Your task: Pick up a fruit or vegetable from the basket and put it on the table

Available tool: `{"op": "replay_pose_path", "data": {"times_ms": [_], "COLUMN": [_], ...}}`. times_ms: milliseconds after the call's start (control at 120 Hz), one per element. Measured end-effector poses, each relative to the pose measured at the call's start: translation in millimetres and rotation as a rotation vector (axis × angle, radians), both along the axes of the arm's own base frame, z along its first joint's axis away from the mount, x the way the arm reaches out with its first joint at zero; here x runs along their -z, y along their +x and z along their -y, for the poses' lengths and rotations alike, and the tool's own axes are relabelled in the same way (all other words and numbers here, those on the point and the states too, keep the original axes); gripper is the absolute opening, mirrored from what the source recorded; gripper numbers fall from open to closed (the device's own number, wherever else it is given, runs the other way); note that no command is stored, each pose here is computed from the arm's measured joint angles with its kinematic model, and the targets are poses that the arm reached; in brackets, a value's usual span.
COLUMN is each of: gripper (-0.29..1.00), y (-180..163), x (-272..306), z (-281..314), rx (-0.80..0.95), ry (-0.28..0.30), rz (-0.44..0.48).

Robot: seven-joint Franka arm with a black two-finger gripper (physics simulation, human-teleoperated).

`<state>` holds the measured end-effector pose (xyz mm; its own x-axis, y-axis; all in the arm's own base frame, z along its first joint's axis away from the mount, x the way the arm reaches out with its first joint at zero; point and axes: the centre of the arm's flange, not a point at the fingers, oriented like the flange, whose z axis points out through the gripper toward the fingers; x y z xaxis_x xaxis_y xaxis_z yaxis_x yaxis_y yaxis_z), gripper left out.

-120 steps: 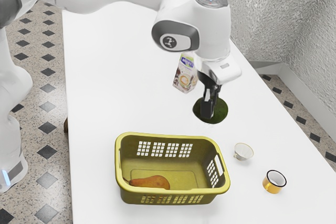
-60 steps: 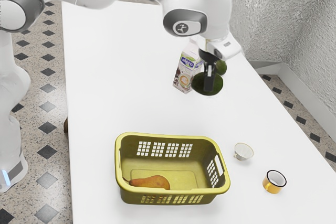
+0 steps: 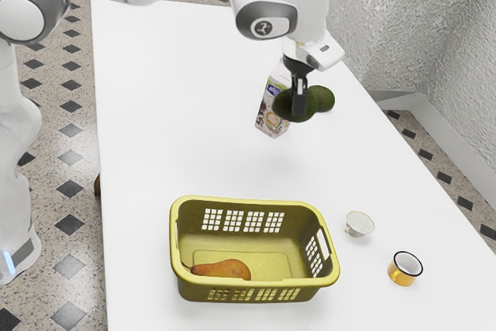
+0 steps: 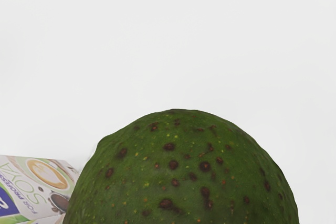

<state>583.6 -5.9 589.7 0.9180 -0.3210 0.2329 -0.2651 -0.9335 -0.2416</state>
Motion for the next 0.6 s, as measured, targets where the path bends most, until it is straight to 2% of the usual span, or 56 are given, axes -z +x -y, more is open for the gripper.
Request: {"op": "replay_pose_path", "data": {"times_ms": [417,600], "gripper": [0.02,0.01], "y": [-15,-23], "x": [3,3], "z": [129,162], "rx": [0.223,0.279], "ry": [0.008,0.009], "rz": [-0.003,-0.002]}}
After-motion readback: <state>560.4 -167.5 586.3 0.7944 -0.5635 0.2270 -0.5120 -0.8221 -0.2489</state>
